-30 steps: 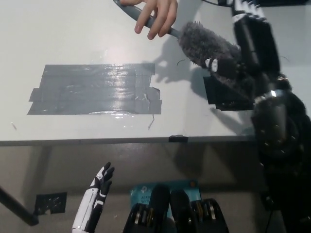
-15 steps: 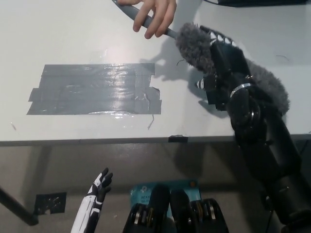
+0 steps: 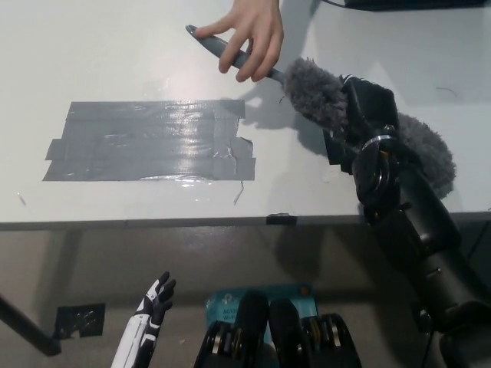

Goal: A person hands a grey duster to the robot and the robot grabs it with its right hand and places it on the black marked spot infron tof it on the desk

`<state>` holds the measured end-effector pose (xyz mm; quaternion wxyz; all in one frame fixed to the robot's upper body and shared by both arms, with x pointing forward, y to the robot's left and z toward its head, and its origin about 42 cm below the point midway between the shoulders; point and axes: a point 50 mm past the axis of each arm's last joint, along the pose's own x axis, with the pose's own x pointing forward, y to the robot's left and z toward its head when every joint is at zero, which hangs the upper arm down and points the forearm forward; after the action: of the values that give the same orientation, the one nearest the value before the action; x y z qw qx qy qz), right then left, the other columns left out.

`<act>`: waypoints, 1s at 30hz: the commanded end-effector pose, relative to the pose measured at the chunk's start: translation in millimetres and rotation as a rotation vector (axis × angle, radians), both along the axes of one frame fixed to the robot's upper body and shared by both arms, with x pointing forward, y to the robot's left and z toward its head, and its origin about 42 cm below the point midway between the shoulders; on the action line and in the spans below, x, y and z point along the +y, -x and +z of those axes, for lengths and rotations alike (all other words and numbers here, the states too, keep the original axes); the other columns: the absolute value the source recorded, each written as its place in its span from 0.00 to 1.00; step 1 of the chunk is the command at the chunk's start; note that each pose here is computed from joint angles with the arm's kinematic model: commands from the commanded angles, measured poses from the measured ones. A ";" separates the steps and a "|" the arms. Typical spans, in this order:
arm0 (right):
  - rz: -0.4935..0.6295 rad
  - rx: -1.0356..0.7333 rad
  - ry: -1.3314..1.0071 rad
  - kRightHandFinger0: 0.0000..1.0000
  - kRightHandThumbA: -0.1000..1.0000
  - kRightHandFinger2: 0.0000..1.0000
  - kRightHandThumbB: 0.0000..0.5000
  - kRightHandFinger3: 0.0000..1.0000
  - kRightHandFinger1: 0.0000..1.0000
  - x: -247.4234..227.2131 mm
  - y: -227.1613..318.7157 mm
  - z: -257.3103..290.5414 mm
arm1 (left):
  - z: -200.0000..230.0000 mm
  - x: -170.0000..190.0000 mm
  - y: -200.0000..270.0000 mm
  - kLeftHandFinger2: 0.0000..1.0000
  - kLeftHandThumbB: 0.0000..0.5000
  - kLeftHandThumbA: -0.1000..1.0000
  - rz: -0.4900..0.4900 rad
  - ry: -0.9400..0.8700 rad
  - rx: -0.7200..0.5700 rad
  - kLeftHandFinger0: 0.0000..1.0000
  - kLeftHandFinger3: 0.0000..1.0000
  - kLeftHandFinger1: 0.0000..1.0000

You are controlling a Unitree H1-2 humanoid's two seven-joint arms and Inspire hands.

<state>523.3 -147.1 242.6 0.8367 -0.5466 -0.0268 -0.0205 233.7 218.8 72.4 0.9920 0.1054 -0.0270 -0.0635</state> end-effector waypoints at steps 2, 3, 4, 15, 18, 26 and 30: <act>0.001 -0.494 -0.044 0.00 0.00 0.84 0.28 0.93 0.47 -5.5 -6.3 59.1 | 11.3 4.1 -2.9 1.00 0.44 1.00 -0.010 -0.004 -0.073 1.00 1.00 1.00; 0.008 -0.511 -0.047 0.00 0.00 0.85 0.27 0.95 0.46 -6.2 -5.5 61.7 | 11.8 4.1 -2.5 1.00 0.45 1.00 -0.008 0.002 -0.068 1.00 1.00 1.00; 0.009 -0.519 -0.043 0.00 0.00 0.90 0.24 1.00 0.52 -7.0 -5.6 64.4 | 12.6 4.0 -2.9 1.00 0.43 1.00 -0.011 -0.002 -0.071 1.00 1.00 1.00; 0.008 -0.501 0.055 0.03 0.00 0.98 0.37 0.85 0.53 -29.8 -19.4 80.3 | 11.0 4.9 -2.6 1.00 0.40 1.00 -0.016 -0.009 -0.065 1.00 1.00 1.00; 0.006 -0.497 0.100 0.00 0.00 0.93 0.37 0.78 0.49 -38.4 -25.0 80.2 | 11.1 4.9 -3.2 1.00 0.38 1.00 -0.020 -0.015 -0.068 1.00 1.00 1.00; 0.001 -0.379 0.162 0.00 0.00 0.91 0.42 0.66 0.46 -60.9 -41.8 63.3 | 10.7 5.0 -3.7 1.00 0.39 1.00 -0.021 -0.023 -0.072 1.00 1.00 1.00; 0.067 -0.317 0.116 0.00 0.00 0.87 0.41 0.70 0.42 -65.1 -44.1 51.7 | 12.0 3.5 -5.3 1.00 0.36 1.00 -0.024 -0.024 -0.077 1.00 1.00 1.00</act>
<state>553.7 -215.4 248.8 0.7761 -0.6154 -0.1075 -0.0861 235.3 223.0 74.0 0.9907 0.1146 -0.0315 -0.0668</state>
